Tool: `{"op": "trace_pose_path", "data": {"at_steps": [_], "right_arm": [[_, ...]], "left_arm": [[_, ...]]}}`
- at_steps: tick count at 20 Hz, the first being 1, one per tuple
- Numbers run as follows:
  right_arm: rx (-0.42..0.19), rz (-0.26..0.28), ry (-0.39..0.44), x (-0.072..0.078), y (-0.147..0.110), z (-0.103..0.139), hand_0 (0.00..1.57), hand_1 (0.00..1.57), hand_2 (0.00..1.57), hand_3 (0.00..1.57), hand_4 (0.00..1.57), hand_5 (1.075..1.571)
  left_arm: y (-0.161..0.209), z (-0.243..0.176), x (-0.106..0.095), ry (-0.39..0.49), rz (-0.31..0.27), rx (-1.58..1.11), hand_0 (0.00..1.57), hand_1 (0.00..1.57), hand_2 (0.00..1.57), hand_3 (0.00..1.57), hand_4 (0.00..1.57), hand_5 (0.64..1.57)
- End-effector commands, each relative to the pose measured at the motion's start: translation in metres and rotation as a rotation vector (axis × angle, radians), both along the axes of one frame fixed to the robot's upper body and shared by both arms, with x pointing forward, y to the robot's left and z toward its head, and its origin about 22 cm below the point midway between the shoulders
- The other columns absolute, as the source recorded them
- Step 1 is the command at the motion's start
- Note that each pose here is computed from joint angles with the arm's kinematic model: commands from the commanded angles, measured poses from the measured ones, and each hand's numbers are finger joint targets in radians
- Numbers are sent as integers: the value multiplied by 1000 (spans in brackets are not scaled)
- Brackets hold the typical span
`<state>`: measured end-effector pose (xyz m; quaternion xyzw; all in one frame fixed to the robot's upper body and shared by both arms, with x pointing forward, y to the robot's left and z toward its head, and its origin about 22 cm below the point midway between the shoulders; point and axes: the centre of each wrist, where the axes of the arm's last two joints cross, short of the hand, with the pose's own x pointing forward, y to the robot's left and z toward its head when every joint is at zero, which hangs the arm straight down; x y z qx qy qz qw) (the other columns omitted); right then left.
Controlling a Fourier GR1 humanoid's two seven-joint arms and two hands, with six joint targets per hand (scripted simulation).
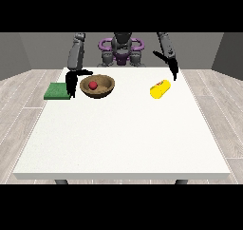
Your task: Pick the cup and pour the ball into the bowl, then pick the bowl and place it on the pad
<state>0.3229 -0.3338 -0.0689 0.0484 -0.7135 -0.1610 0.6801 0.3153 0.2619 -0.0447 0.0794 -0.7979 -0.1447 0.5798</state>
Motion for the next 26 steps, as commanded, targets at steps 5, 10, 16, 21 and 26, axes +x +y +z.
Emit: {"op": "trace_pose_path", "data": {"at_steps": [5, 10, 16, 21, 26], "right_arm": [[38, -100, -25, 8, 11, -6, 0, 0, 0, 0, 0, 1569], [54, -127, 142, -3, 19, -24, 0, 0, 0, 0, 467, 1551], [-598, -144, 271, -51, -45, -32, 1571, 1571, 1571, 1571, 1200, 1559], [-830, -297, 272, -85, -87, -25, 1571, 1571, 1571, 1571, 1298, 1568], [-829, -382, 368, -82, -109, 0, 1571, 1571, 1571, 1571, 1199, 1571]], "left_arm": [[-2, 20, -5, -83, -69, 17, 0, 0, 0, 0, 0, 697], [4, 53, 14, -123, -96, 30, 0, 0, 0, 0, 0, 683], [-31, 85, 33, -241, -208, 29, 0, 0, 0, 0, 0, 714], [-36, 100, 39, -290, -243, 57, 0, 0, 0, 0, 0, 716], [-53, 98, 42, -244, -275, 57, 0, 0, 0, 0, 0, 713]]}}
